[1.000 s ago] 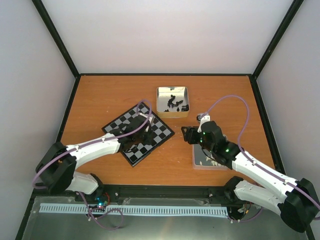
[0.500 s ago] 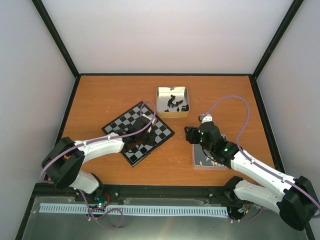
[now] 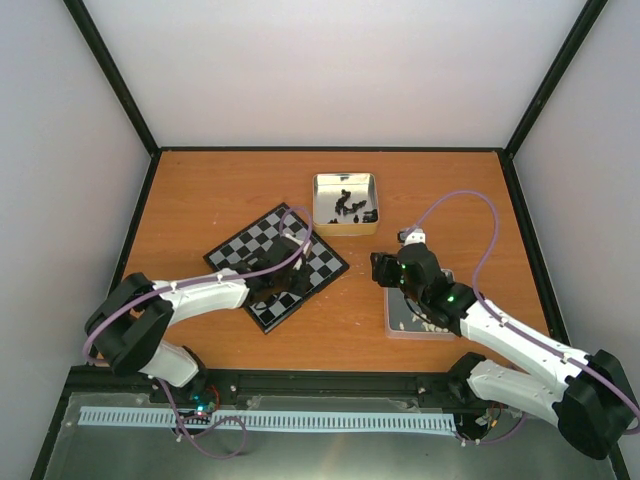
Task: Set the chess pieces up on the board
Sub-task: Place the chess piece on the chessboard, then pick up the chess piece from the storage box.
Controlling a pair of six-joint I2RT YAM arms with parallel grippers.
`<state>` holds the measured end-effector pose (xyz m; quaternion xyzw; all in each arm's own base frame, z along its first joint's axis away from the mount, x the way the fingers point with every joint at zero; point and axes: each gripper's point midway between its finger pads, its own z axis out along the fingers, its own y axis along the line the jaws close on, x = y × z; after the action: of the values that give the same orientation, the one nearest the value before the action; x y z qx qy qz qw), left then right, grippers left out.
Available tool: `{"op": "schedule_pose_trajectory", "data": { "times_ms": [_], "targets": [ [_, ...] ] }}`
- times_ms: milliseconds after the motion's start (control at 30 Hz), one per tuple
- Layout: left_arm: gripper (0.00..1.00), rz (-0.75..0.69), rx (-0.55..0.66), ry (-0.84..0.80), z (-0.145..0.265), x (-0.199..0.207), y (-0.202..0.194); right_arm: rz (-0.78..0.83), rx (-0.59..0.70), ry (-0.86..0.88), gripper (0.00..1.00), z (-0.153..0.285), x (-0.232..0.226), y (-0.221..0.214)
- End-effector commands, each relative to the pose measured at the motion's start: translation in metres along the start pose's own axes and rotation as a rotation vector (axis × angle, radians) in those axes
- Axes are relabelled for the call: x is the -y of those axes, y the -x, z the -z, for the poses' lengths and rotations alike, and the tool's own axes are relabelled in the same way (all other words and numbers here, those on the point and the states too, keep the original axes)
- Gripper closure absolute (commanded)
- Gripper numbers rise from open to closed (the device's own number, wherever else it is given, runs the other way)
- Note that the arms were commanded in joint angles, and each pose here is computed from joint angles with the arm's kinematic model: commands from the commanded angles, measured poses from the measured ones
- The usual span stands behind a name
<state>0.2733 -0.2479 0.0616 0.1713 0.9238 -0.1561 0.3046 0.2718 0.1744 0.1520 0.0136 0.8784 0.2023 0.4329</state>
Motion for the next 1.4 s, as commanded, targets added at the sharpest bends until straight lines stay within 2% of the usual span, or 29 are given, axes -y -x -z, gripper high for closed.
{"op": "schedule_pose_trajectory", "data": {
  "times_ms": [0,267,433,533,733,1367],
  "targets": [
    [0.81,0.008,0.011,-0.033,0.006,0.008,0.001,-0.016,0.025,-0.037,0.36,0.000,0.006,0.007],
    [0.41,0.047,0.068,-0.039,0.037,0.010,0.020,-0.025,0.064,-0.102,0.36,0.013,0.017,0.025],
    [0.27,0.068,0.156,-0.051,0.076,0.013,0.051,-0.016,0.092,-0.156,0.35,0.032,0.026,0.042],
    [0.24,0.083,0.217,-0.044,0.093,0.009,0.066,-0.028,0.112,-0.218,0.33,0.044,0.042,0.045],
    [0.22,0.075,0.261,-0.015,0.111,-0.002,0.085,-0.039,0.132,-0.277,0.33,0.055,0.057,0.048],
    [0.22,0.084,0.350,0.041,0.129,-0.025,0.113,-0.096,0.076,-0.385,0.33,0.054,0.077,0.030]
  ]
}}
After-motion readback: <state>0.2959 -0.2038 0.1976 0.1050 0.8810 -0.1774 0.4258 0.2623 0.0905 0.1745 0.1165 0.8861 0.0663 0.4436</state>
